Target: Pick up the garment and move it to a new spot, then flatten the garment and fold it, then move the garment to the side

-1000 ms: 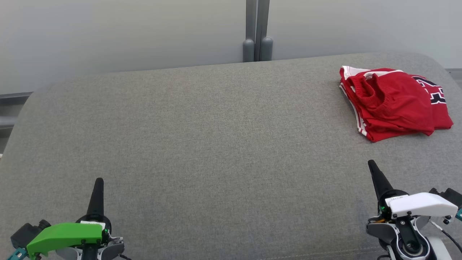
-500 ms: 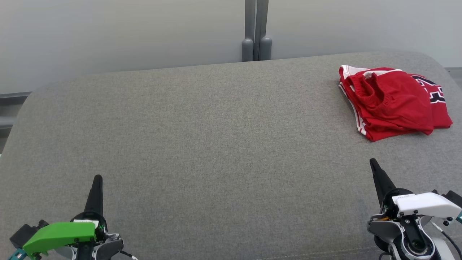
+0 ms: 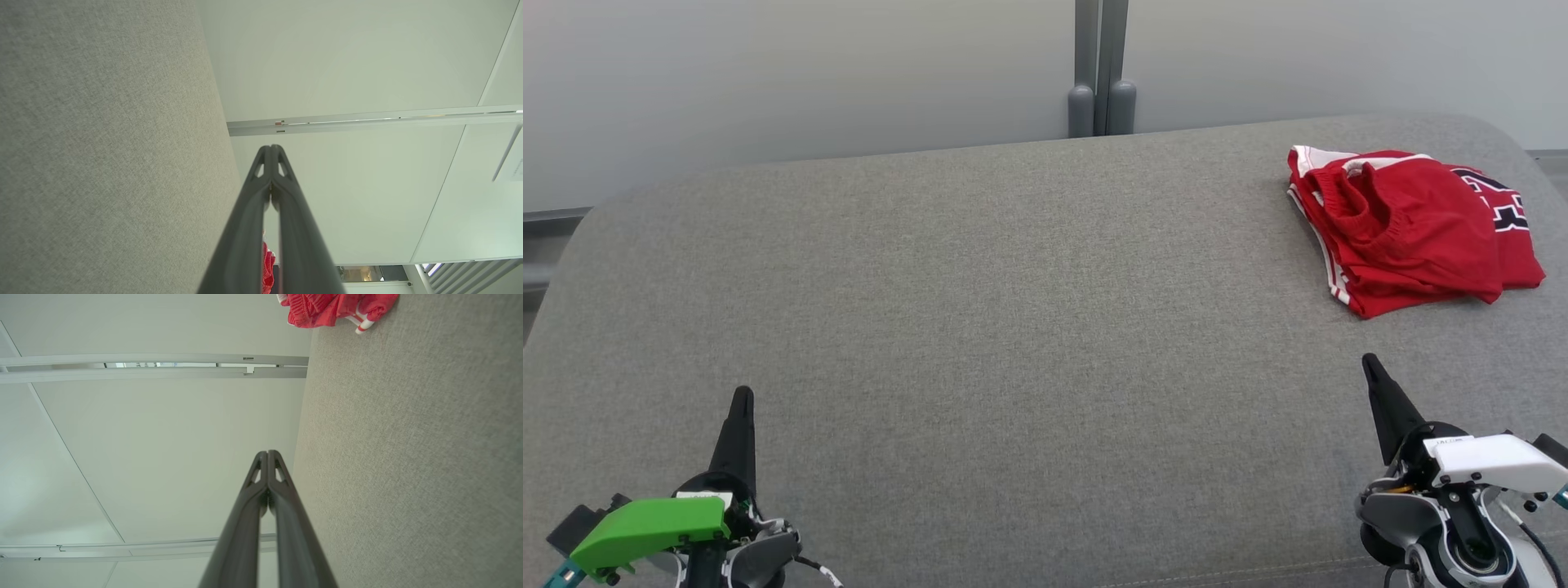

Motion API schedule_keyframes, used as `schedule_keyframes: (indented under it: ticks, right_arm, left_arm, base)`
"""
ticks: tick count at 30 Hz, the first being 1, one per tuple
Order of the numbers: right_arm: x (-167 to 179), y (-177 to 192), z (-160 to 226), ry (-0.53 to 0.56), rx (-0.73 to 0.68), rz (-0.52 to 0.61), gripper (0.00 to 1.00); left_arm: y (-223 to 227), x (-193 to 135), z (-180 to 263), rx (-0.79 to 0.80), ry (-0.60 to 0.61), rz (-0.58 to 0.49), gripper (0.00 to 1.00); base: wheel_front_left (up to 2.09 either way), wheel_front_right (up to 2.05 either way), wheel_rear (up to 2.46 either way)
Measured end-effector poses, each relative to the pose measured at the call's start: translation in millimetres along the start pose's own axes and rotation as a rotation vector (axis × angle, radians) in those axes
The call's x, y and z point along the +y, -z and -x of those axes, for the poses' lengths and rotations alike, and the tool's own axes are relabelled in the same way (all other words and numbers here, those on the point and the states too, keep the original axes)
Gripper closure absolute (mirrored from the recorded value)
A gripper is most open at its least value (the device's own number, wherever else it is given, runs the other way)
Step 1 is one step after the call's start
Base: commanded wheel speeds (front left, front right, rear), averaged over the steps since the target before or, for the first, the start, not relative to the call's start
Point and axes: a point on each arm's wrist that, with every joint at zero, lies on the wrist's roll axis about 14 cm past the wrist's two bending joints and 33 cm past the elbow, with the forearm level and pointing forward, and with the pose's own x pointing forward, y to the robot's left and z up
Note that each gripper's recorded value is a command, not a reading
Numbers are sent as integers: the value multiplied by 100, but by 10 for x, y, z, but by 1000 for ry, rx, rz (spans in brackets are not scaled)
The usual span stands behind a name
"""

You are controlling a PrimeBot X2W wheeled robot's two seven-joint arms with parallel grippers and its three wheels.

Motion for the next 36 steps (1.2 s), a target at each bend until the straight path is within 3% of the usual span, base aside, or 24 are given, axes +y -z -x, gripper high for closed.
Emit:
schedule_keyframes:
  ticks: [6, 36]
  right_arm:
    - [13, -11, -3, -7, -1, -38, 100]
    - [22, -11, -8, -10, 0, -40, 100]
  left_arm:
    - [4, -15, -9, 3, 9, 44, 100]
    - [5, -28, -16, 4, 13, 45, 100]
  base:
    - [0, 0, 0]
    - [0, 0, 0]
